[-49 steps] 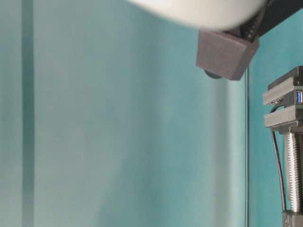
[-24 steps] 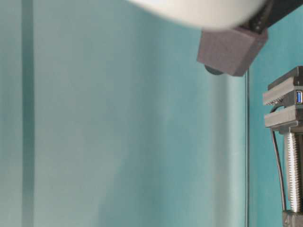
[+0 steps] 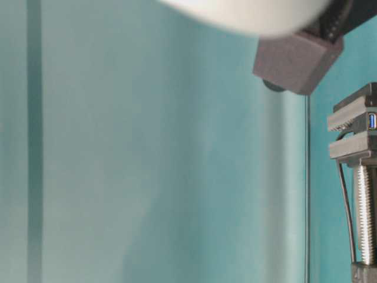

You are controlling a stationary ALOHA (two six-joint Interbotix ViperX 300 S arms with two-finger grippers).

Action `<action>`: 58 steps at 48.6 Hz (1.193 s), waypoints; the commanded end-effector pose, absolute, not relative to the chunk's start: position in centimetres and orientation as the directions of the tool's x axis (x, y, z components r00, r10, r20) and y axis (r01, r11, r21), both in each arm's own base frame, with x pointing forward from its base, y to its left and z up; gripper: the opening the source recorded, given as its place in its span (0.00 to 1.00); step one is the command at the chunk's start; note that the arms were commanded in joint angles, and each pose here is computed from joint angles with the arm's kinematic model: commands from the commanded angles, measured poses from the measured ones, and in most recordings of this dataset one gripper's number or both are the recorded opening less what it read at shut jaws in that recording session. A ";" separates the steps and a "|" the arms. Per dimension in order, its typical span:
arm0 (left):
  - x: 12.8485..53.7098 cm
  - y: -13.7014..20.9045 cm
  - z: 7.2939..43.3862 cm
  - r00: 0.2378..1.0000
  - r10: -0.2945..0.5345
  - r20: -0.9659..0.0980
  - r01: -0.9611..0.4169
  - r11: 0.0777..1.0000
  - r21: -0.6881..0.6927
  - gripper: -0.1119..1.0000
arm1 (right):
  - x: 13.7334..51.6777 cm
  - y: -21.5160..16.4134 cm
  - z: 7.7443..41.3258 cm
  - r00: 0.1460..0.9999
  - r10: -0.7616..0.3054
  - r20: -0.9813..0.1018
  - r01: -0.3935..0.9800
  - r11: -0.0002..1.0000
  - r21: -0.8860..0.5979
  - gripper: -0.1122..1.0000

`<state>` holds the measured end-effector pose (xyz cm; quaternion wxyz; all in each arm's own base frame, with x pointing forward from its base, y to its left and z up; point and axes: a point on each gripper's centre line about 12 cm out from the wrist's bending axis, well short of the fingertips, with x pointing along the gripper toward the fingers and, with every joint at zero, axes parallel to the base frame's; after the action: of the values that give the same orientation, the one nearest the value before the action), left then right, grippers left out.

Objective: Insert the USB cable into the fixed female connector.
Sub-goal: 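Close the right gripper on the black USB cable behind the plug, then lift the cable with the right gripper and swing it toward the vise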

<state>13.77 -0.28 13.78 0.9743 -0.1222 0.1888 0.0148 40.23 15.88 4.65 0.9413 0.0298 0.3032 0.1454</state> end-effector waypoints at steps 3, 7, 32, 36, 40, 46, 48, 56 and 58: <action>14.0 -0.3 14.2 0.933 -0.015 -0.359 -0.079 0.966 -0.247 0.97 | 39.6 17.2 4.0 0.745 0.301 -0.595 -0.261 0.953 0.155 0.28; 14.0 -0.3 14.2 0.933 -0.015 -0.359 -0.080 0.965 -0.249 0.97 | 39.5 17.4 4.0 0.745 0.297 -0.597 -0.249 0.954 0.164 0.28; 14.0 -0.3 14.2 0.933 -0.015 -0.359 -0.080 0.965 -0.250 0.97 | 40.5 15.4 5.0 0.848 0.116 -0.517 -0.008 0.979 0.205 0.28; 14.0 -0.3 14.2 0.933 -0.015 -0.359 -0.080 0.965 -0.249 0.97 | 40.7 14.6 5.1 0.858 0.041 -0.512 0.065 0.980 0.186 0.28; 14.0 -0.3 14.2 0.933 -0.015 -0.359 -0.080 0.965 -0.249 0.97 | 40.8 13.9 5.1 0.859 -0.024 -0.512 0.117 0.982 0.150 0.28; 14.0 -0.3 14.2 0.934 -0.015 -0.357 -0.079 0.965 -0.249 0.97 | 40.7 12.9 5.0 0.844 -0.109 -0.525 0.198 0.973 0.116 0.28; 14.0 -0.3 14.2 0.933 -0.015 -0.359 -0.080 0.965 -0.249 0.97 | 40.7 12.6 5.0 0.841 -0.136 -0.523 0.227 0.967 0.113 0.28; 14.0 -0.3 14.2 0.934 -0.015 -0.357 -0.079 0.965 -0.249 0.97 | 40.5 11.7 5.7 0.839 -0.270 -0.473 0.367 0.922 0.126 0.28; 14.0 -0.3 14.2 0.933 -0.015 -0.359 -0.080 0.965 -0.250 0.97 | 40.5 11.5 5.9 0.835 -0.304 -0.458 0.401 0.907 0.130 0.28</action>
<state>13.71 -0.28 13.68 0.9737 -0.1251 0.1895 0.0155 40.23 11.84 4.87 0.9524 0.0956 0.2446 -0.1548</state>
